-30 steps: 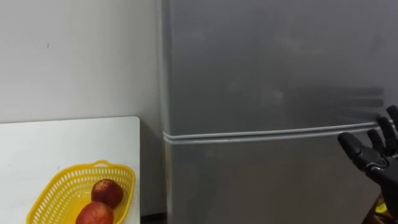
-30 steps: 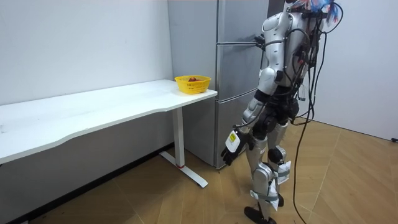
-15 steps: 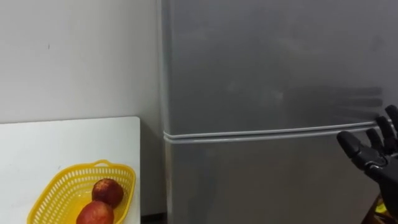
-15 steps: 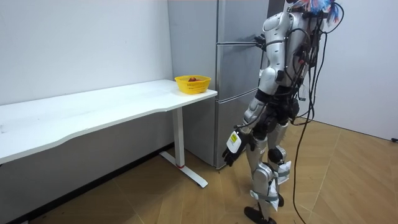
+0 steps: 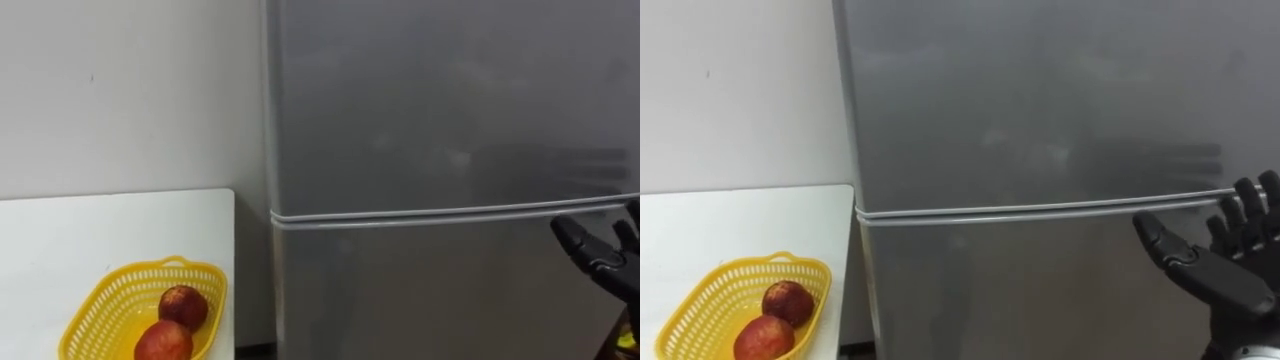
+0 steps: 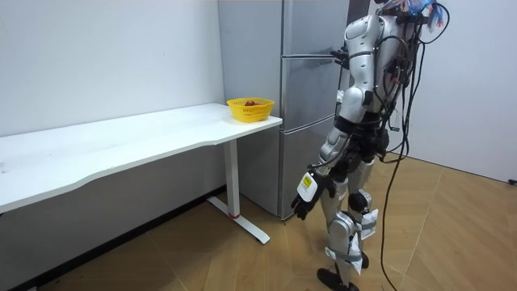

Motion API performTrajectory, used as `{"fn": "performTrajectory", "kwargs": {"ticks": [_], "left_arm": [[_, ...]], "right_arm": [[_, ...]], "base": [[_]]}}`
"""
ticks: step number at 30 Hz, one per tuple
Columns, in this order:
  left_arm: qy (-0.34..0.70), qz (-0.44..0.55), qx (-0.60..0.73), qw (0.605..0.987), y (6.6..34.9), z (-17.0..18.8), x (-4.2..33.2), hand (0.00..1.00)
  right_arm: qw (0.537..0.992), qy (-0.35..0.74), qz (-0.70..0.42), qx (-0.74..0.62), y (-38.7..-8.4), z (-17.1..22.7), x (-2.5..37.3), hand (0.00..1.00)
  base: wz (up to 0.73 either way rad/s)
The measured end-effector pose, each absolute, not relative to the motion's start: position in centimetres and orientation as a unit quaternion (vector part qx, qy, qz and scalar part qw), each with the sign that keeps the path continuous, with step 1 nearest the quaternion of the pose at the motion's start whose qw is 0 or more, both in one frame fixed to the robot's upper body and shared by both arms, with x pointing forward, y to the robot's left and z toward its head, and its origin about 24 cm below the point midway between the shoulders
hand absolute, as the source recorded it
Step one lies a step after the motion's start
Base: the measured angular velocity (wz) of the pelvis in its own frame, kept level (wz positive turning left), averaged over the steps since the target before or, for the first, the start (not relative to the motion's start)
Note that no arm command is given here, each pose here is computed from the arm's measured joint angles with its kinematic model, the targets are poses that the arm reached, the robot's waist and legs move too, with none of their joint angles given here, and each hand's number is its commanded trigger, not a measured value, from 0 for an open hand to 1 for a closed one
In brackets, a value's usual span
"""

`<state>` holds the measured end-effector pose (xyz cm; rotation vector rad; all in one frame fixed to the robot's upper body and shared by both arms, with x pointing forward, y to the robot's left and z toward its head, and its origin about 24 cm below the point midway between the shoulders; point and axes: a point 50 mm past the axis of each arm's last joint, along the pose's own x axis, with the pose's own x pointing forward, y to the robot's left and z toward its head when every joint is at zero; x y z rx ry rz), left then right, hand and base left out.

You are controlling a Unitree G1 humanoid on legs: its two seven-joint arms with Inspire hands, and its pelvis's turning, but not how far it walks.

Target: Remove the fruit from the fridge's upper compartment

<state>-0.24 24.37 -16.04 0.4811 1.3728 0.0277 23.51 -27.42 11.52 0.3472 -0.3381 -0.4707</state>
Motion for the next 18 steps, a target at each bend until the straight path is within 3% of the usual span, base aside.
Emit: {"fn": "performTrajectory", "kwargs": {"ticks": [6, 18], "left_arm": [[0.625, 0.013, 0.221, 0.749, 24.4, -16.0, -0.1, 0.0], [0.621, 0.024, 0.229, 0.749, 24.5, -15.9, 0.8, 0.0]], "right_arm": [[0.926, -0.131, -0.32, 0.153, -28.7, 10.0, 22.5, 0.0], [0.876, 0.021, -0.478, 0.066, -31.0, 2.9, 19.0, 0.0]], "base": [[0.0], [-0.02]]}}
